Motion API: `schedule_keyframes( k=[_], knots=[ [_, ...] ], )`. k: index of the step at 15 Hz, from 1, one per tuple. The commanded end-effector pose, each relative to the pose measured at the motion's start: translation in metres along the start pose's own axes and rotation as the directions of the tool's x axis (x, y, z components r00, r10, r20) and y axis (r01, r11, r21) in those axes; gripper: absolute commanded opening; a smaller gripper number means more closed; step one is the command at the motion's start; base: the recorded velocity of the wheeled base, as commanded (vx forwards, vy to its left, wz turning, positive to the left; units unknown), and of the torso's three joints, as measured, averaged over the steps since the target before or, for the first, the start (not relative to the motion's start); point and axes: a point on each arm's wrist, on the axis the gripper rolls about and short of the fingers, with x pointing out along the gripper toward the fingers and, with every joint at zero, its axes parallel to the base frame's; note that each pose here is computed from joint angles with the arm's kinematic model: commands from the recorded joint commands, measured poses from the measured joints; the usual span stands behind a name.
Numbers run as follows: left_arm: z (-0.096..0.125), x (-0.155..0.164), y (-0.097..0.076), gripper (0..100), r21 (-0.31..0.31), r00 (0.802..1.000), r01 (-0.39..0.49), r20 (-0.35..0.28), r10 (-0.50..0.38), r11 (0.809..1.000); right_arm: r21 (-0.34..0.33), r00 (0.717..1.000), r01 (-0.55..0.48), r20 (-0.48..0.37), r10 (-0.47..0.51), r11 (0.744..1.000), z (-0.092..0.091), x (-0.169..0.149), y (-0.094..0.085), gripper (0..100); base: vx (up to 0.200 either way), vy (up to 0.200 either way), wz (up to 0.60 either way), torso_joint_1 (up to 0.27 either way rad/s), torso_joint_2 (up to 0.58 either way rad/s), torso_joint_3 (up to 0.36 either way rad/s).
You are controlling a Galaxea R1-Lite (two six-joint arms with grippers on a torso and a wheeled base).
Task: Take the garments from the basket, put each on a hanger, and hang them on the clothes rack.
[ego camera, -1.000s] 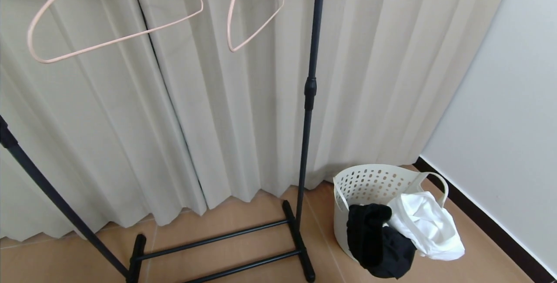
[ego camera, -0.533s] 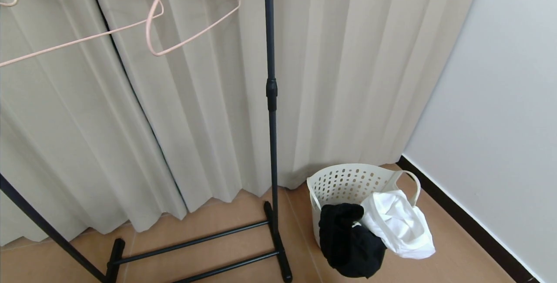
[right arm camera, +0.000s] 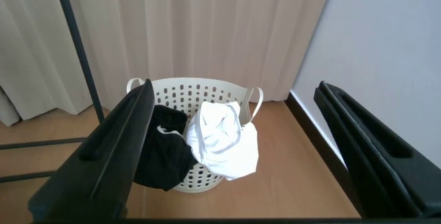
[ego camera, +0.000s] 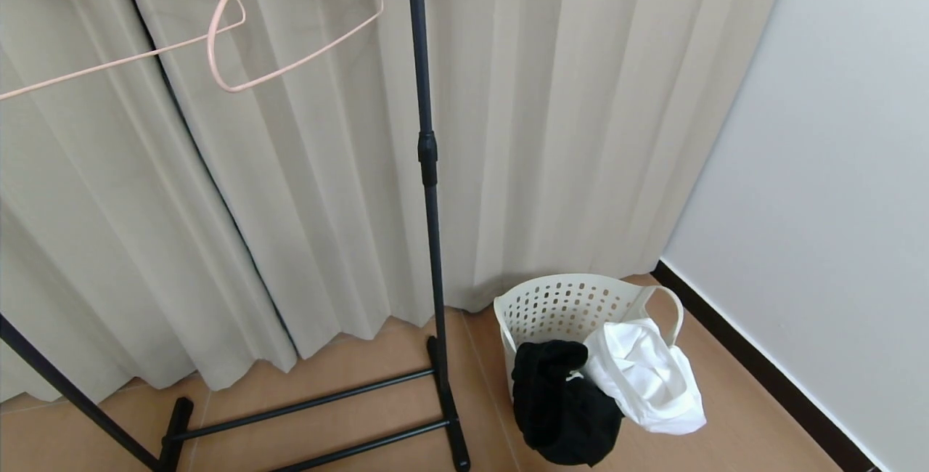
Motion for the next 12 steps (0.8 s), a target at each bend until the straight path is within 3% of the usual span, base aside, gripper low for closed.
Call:
schedule_keyframes(
  k=[1,8,12],
  knots=[
    [0.0,0.0001,0.0,100,0.001,1.0,0.0,-0.002,0.0,1.0,-0.001,1.0,-0.001,0.0,0.001,1.0,0.0,0.0,0.0,100,0.0,0.0,0.0,0.0,0.0,0.0],
    [0.0,0.0001,-0.0001,100,0.001,1.0,0.001,-0.002,-0.001,1.0,-0.004,1.0,-0.001,0.0,0.001,1.0,0.0,0.0,0.0,100,0.0,0.0,0.0,0.007,0.07,0.044],
    [0.0,0.0001,-0.0001,100,0.001,1.0,0.001,-0.002,-0.001,1.0,-0.001,1.0,-0.001,0.0,0.001,1.0,0.0,0.0,0.0,100,0.0,0.0,0.0,0.005,0.05,-0.119]
  ],
)
